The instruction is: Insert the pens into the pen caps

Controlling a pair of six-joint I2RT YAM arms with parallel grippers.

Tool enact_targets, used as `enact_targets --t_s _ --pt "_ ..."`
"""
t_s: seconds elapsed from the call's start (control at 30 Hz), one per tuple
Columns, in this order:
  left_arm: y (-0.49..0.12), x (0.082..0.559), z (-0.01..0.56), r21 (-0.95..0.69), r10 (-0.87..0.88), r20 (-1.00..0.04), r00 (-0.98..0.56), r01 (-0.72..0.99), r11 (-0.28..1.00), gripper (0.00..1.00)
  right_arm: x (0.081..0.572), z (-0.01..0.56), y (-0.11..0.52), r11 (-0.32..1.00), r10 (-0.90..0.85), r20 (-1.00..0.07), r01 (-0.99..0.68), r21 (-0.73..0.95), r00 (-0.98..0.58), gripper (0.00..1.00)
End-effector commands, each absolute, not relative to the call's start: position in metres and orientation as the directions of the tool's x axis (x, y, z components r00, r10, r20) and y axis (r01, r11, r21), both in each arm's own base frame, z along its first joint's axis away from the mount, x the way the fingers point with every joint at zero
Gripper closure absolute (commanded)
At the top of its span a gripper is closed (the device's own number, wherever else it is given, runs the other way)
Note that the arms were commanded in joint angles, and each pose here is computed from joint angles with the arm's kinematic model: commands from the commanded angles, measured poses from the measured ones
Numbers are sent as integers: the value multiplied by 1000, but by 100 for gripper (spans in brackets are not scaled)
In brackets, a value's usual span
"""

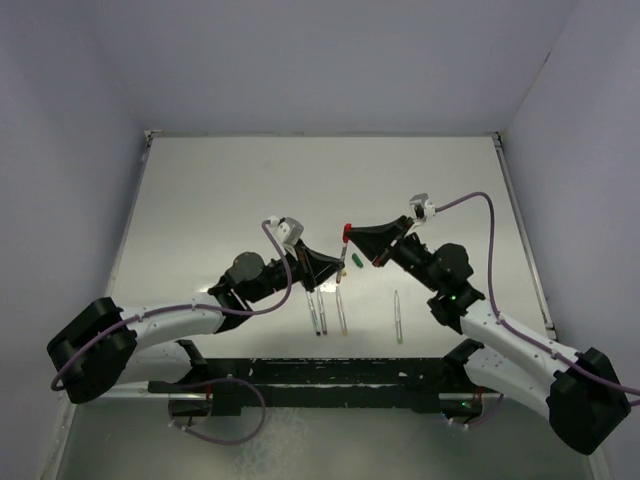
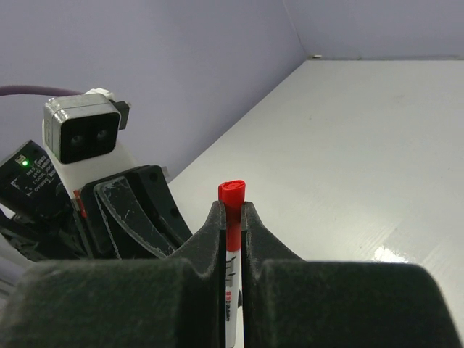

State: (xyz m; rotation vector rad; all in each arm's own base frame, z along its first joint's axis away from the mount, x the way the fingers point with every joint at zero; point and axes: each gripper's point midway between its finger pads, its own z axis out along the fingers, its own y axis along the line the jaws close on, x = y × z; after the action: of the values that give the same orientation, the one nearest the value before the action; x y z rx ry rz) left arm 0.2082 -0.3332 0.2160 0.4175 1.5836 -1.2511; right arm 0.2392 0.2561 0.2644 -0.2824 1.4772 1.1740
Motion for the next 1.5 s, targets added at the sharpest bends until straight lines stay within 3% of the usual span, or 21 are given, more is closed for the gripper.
enact_targets --t_s 0.0,0.4,0.67,0.9,1.07,1.17,1.33,1.47 --pt "-302 243 359 -417 -641 -763 -87 823 385 100 208 184 268 467 201 -831 -695 547 -519 100" --pt "-304 250 365 -407 -648 -757 -79 833 374 100 204 154 278 499 131 -812 -670 549 -569 100" --pt "-306 257 336 -447 -594 -793 -138 794 413 100 220 172 277 546 161 -838 -660 516 -522 100" --pt "-302 269 256 -516 -474 -839 -268 669 535 100 251 225 269 634 208 -896 -643 429 -393 59" --pt "-287 284 201 -525 -396 -851 -345 546 653 100 259 261 253 693 238 -917 -606 391 -319 40" --pt "-274 296 185 -516 -371 -853 -367 487 705 100 269 263 237 766 231 -923 -528 367 -307 17" --pt "-244 331 161 -484 -329 -846 -419 345 804 100 287 223 203 912 145 -903 -300 281 -404 11" --pt "-219 357 133 -444 -290 -821 -492 229 866 100 288 191 193 948 113 -866 -208 240 -487 9"
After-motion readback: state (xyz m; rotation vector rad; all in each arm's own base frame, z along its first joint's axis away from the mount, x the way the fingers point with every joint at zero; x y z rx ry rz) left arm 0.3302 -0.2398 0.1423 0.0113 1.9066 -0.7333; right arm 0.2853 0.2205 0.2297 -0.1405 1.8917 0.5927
